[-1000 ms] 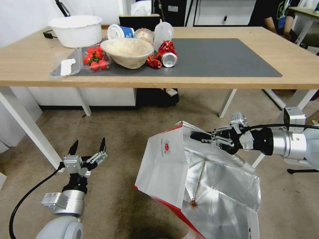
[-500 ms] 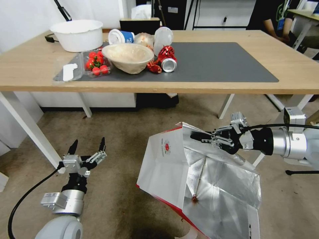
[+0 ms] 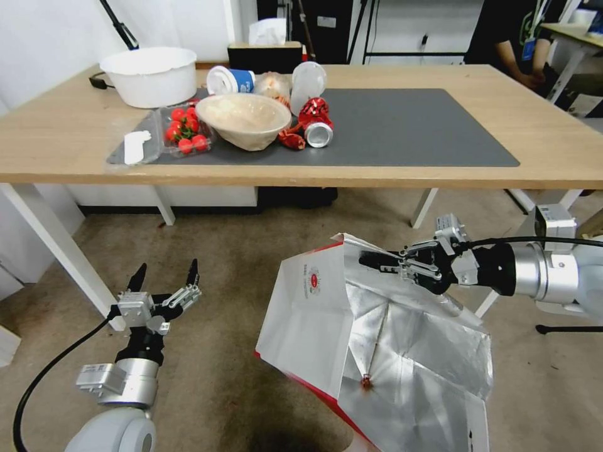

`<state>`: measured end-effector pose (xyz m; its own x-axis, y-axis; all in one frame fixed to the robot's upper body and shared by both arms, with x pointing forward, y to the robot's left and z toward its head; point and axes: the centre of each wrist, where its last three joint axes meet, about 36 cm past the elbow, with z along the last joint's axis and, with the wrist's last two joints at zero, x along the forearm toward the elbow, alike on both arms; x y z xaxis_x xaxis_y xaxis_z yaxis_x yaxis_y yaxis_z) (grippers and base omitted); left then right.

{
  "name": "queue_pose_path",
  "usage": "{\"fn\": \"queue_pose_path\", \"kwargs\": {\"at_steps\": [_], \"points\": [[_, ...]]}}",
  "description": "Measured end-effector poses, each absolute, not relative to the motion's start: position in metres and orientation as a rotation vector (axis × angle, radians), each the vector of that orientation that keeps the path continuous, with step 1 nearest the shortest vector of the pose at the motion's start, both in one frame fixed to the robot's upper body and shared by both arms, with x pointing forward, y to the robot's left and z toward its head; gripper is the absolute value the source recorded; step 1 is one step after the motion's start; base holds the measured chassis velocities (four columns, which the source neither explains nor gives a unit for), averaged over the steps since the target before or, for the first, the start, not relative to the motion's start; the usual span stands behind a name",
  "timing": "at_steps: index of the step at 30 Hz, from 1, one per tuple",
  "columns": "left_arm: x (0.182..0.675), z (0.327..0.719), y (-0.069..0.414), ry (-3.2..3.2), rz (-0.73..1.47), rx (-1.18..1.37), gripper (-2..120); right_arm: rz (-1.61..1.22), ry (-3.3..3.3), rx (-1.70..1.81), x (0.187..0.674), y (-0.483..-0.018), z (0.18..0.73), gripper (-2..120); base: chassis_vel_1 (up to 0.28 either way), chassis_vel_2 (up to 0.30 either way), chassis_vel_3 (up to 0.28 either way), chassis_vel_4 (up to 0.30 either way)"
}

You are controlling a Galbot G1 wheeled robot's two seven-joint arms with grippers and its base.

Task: Pick up the food delivery bag from the floor and place it on the table.

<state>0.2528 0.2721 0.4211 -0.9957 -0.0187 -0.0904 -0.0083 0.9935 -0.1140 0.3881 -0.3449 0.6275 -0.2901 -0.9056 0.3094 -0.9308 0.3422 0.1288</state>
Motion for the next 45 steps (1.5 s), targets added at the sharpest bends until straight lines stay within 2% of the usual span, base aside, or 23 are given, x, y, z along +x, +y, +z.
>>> {"fn": "queue_pose_path", "kwargs": {"at_steps": [45], "points": [[0.2508,0.4267,0.2739,3.04,-0.166,-0.019,100,0.107,-2.276,1.628,0.3865,-0.3445,0.6257,0,0.0,0.0,0.0,0.0]]}}
